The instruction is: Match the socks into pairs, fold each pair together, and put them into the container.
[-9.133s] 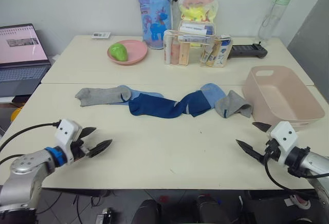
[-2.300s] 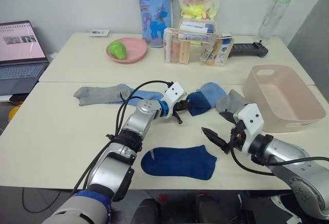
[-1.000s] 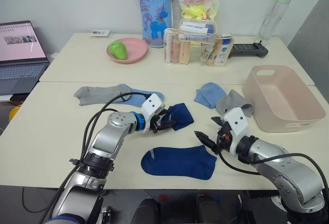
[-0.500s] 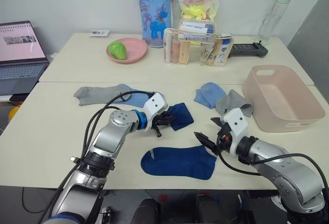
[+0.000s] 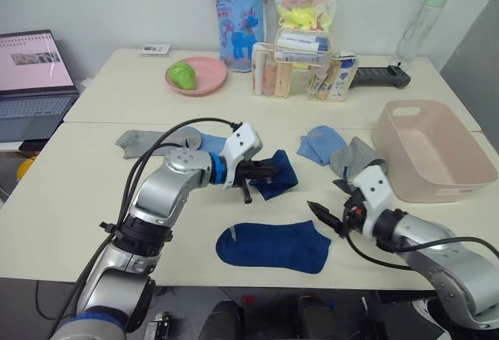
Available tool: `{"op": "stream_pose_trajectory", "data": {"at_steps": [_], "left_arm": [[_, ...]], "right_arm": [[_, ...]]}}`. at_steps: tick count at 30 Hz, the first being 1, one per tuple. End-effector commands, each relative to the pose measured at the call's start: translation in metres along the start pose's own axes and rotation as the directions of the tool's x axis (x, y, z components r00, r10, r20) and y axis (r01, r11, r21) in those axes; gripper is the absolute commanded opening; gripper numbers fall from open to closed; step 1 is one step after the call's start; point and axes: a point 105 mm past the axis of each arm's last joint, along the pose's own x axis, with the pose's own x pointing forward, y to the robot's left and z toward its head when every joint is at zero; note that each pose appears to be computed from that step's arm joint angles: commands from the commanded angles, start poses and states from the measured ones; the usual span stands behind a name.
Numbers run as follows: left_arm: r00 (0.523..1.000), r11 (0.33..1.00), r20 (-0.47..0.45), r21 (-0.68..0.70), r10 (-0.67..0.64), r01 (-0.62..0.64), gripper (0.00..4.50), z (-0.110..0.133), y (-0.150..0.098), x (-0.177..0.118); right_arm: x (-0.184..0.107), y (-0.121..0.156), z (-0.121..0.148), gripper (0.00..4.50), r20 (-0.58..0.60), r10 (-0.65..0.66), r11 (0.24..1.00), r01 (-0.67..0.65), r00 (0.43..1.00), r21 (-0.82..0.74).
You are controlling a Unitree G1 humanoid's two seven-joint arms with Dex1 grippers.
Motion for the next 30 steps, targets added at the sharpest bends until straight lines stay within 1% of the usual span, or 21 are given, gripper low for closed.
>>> {"op": "stream_pose_trajectory", "data": {"at_steps": [1, 3, 5, 8, 9, 10, 12, 14, 15, 17, 19, 23, 24, 27, 29, 30], "left_arm": [[0.99, 0.996, 0.12, 0.053, -0.073, 0.067, 0.02, 0.044, -0.011, 0.012], [0.983, 0.995, 0.16, 0.037, -0.092, 0.088, 0.02, 0.055, -0.013, 0.013], [0.979, 0.994, 0.171, 0.034, -0.107, 0.103, 0.02, 0.058, -0.014, 0.009], [0.987, 0.994, 0.118, 0.024, -0.106, 0.104, 0.02, 0.04, -0.012, 0.002], [0.992, 0.995, 0.077, 0.035, -0.098, 0.096, 0.02, 0.026, -0.011, -0.002], [0.995, 0.994, 0.022, 0.045, -0.097, 0.096, 0.02, 0.007, -0.012, -0.007], [0.995, 0.996, -0.058, -0.029, -0.087, 0.085, 0.02, -0.029, -0.011, -0.016], [0.989, 0.999, -0.14, -0.017, -0.052, 0.05, 0.02, -0.062, -0.006, -0.024], [0.985, 0.999, -0.17, -0.02, -0.039, 0.036, 0.02, -0.075, -0.004, -0.027], [0.98, 1.0, -0.199, 0.018, -0.007, 0.01, 0.02, -0.091, 0.001, -0.032], [0.975, 0.997, -0.221, 0.074, 0.038, -0.022, 0.02, -0.098, 0.01, -0.036], [0.978, 0.99, -0.176, 0.097, 0.116, -0.1, 0.02, -0.092, 0.026, -0.041], [0.979, 0.991, -0.17, 0.091, 0.113, -0.099, 0.02, -0.092, 0.027, -0.041], [0.972, 0.98, -0.126, 0.026, 0.2, -0.198, 0.02, -0.085, 0.041, -0.041], [0.962, 0.97, -0.124, 0.035, 0.244, -0.242, 0.5, -0.085, 0.046, -0.043], [0.964, 0.973, -0.132, 0.034, 0.231, -0.228, 0.71, -0.086, 0.043, -0.044]], "right_arm": [[-0.024, -0.009, 0.017, 4.5, 0.048, -0.019, 0.999, 0.021, 0.999, -0.044], [-0.032, -0.01, 0.017, 4.5, 0.037, -0.016, 0.998, 0.018, 0.999, -0.053], [-0.038, -0.011, 0.017, 4.5, 0.03, -0.012, 0.999, 0.014, 0.999, -0.053], [-0.042, -0.011, 0.015, 4.5, 0.012, -0.002, 0.998, 0.003, 1.0, -0.056], [-0.042, -0.01, 0.014, 4.5, 0.008, 0.003, 0.998, -0.003, 1.0, -0.058], [-0.041, -0.008, 0.014, 4.5, 0.006, 0.014, 0.998, -0.013, 1.0, -0.059], [-0.038, -0.003, 0.014, 4.5, 0.007, 0.042, 0.997, -0.041, 0.999, -0.059], [-0.034, 0.002, 0.013, 4.5, 0.004, 0.062, 0.996, -0.061, 0.998, -0.065], [-0.033, 0.003, 0.013, 4.5, 0.003, 0.068, 0.995, -0.067, 0.998, -0.068], [-0.029, 0.007, 0.013, 4.5, 0.005, 0.087, 0.994, -0.086, 0.996, -0.074], [-0.026, 0.009, 0.014, 4.5, 0.008, 0.099, 0.992, -0.098, 0.995, -0.077], [-0.022, 0.007, 0.015, 4.5, 0.009, 0.105, 0.991, -0.104, 0.994, -0.082], [-0.021, 0.007, 0.015, 4.5, 0.008, 0.105, 0.991, -0.104, 0.994, -0.085], [-0.017, 0.006, 0.013, 4.5, -0.006, 0.118, 0.987, -0.118, 0.993, -0.107], [-0.016, 0.008, 0.012, 4.5, -0.013, 0.13, 0.985, -0.131, 0.991, -0.113], [-0.016, 0.009, 0.011, 4.5, -0.02, 0.139, 0.983, -0.14, 0.99, -0.117]]}}
